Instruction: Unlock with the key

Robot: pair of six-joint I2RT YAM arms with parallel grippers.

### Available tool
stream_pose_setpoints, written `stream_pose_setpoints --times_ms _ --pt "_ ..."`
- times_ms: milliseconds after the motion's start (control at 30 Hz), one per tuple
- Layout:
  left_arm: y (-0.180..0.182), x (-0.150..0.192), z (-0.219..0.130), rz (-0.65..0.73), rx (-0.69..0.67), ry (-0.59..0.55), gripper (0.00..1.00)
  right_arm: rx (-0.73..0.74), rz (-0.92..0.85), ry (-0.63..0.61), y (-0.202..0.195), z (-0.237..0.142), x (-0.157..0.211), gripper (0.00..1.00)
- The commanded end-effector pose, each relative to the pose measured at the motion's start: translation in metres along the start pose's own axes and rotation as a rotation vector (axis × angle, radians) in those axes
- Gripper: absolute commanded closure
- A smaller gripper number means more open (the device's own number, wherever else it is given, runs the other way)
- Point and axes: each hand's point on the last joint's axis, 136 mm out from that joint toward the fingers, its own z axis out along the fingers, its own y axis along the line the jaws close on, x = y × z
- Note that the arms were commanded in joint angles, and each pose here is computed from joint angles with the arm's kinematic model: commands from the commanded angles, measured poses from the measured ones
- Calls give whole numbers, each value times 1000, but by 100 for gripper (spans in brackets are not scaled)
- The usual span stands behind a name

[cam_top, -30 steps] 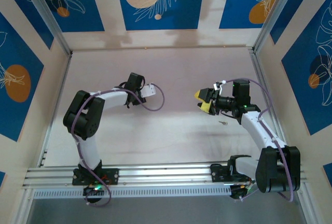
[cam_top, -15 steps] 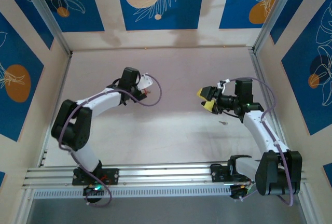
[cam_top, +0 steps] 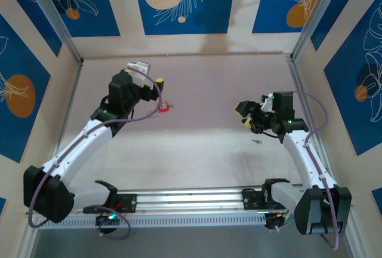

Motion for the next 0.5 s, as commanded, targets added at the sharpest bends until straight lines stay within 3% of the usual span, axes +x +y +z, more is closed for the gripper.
stream_pose_setpoints --times_ms 0,167,467 --pt "-16 0 0 -251 102 -2 0 77 53 -6 -14 -7 0 28" --pt "-20 9 5 -434 141 -25 0 142 38 -29 -26 -13 -4 28" --pt "-27 23 -6 -616 201 -53 0 162 57 -47 -30 -21 -12 28"
